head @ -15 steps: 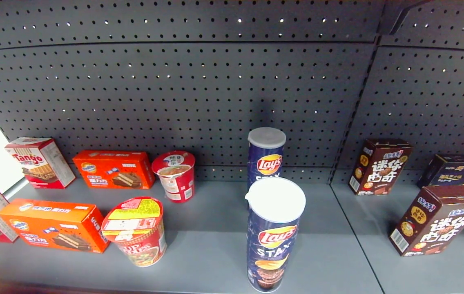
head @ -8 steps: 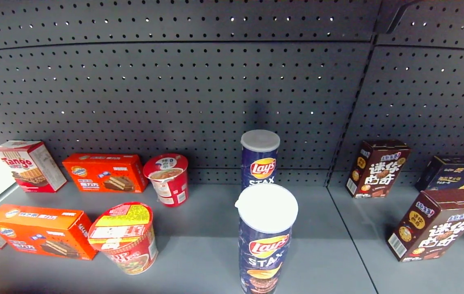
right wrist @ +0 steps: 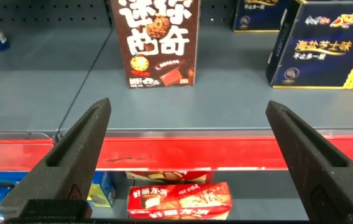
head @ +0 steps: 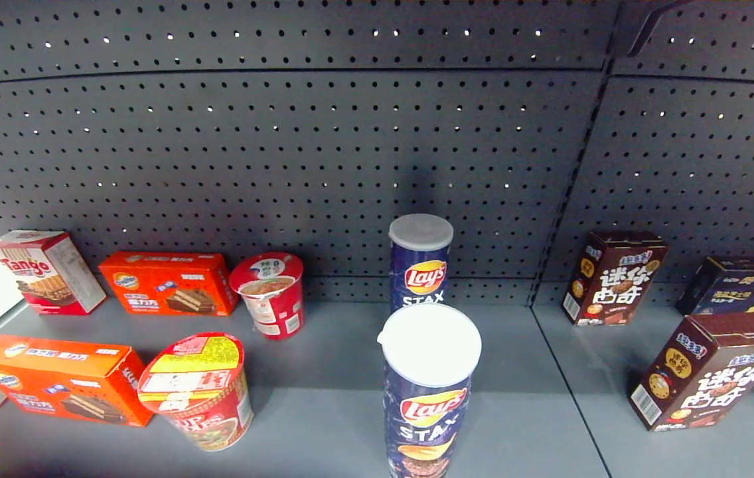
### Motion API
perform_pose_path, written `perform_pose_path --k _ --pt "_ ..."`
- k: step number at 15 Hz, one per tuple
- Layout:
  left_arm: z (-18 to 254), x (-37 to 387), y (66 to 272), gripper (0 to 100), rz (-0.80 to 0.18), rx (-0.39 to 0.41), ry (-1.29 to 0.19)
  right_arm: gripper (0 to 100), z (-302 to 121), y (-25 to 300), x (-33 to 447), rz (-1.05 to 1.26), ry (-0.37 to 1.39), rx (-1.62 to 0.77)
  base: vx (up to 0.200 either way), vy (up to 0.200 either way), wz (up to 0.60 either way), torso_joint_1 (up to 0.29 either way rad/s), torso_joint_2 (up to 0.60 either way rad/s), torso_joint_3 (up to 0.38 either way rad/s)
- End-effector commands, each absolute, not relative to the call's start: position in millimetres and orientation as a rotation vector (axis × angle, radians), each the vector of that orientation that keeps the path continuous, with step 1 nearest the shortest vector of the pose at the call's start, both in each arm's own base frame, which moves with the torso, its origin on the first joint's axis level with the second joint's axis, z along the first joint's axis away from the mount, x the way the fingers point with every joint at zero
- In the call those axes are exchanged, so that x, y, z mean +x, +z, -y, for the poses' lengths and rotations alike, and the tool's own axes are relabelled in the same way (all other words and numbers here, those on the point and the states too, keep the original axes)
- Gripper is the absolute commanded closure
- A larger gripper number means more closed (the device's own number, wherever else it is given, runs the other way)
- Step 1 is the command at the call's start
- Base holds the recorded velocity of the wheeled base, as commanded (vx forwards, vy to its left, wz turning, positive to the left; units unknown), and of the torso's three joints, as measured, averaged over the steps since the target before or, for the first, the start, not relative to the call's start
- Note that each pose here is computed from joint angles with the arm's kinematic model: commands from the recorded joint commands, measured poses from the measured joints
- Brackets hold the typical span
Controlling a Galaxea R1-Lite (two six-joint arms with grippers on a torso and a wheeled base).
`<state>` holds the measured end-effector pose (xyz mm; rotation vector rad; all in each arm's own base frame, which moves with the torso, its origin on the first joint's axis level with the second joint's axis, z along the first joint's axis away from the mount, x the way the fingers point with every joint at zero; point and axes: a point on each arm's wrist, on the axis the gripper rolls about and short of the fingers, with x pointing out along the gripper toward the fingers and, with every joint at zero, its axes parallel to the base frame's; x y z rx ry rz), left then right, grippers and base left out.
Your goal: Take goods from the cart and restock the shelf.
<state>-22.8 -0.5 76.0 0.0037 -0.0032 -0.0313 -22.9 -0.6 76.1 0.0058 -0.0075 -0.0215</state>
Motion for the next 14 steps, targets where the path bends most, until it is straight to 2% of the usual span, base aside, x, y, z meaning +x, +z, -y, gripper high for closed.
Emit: perform_pose_path --k 1,3,5,14 --pt "0.5 -22.8 75.8 0 0.003 0.005 -0.031 0 0.6 76.1 -22.8 0.006 -0.021 0.006 0.0 0.0 0.0 0.0 0.0 0.0" --pt "0.5 -22.8 75.8 0 0.003 0.006 -0.032 0 0.6 76.1 -22.8 0.006 -0.021 0.006 0.0 0.0 0.0 0.0 0.0 0.0" --pt "0.5 -22.8 75.8 0 0.003 0.006 -0.031 0 0.6 76.1 -22.8 0.006 -0.021 0.006 -0.2 0.0 0.0 0.002 0.0 0.005" --pt "0.6 -22.8 75.8 0 0.003 0.008 -0.034 0 0.6 76.1 -22.8 0.006 -0.021 0.006 0.0 0.0 0.0 0.0 0.0 0.0"
